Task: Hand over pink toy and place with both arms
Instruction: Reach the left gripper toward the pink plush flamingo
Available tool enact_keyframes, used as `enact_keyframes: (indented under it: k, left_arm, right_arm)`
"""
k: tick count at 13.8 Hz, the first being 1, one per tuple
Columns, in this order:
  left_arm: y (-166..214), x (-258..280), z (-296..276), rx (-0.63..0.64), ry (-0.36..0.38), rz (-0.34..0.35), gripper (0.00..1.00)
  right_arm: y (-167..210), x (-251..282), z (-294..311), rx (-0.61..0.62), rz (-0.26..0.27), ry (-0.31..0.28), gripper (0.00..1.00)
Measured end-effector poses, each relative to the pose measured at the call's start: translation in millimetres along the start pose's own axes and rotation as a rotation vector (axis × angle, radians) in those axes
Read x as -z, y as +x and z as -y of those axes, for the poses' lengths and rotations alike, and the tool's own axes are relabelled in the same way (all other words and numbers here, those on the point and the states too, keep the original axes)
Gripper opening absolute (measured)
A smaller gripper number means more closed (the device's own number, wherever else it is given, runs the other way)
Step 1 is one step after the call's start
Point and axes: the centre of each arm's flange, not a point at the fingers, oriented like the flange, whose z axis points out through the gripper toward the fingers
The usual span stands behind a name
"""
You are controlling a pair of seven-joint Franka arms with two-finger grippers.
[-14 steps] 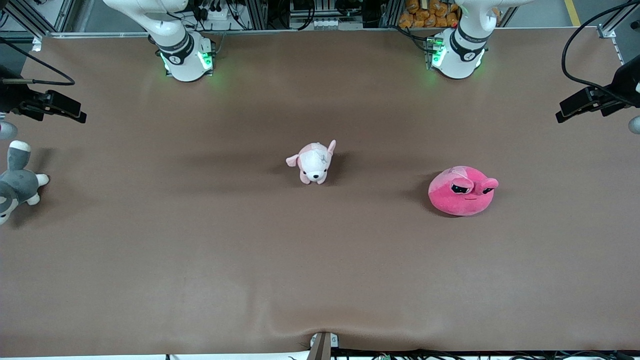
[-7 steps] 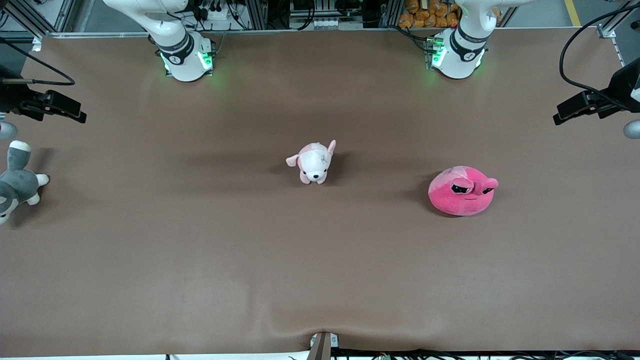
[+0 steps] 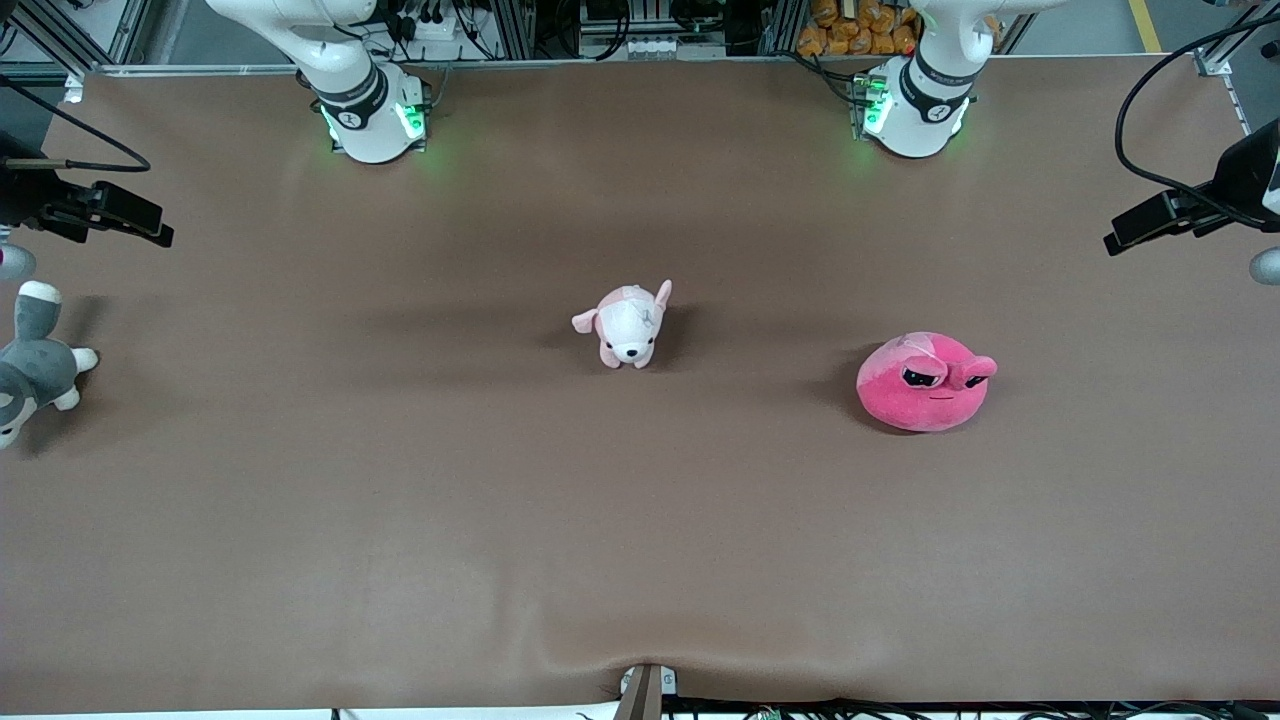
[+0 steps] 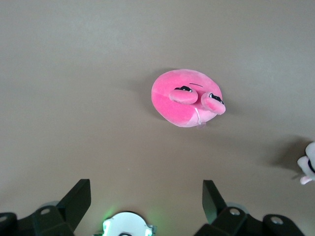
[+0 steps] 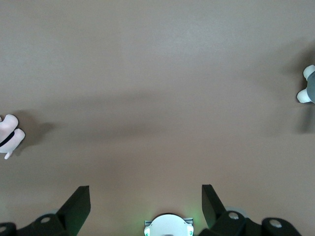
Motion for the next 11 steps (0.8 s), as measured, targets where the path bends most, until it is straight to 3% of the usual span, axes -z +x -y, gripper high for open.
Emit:
enact_keyframes:
  k: [11]
  left_arm:
    - [7, -53, -8, 0.468, 0.016, 0.123, 1.0]
  right_arm:
    - [0, 0, 1, 0.002, -0.001, 0.0, 1.0]
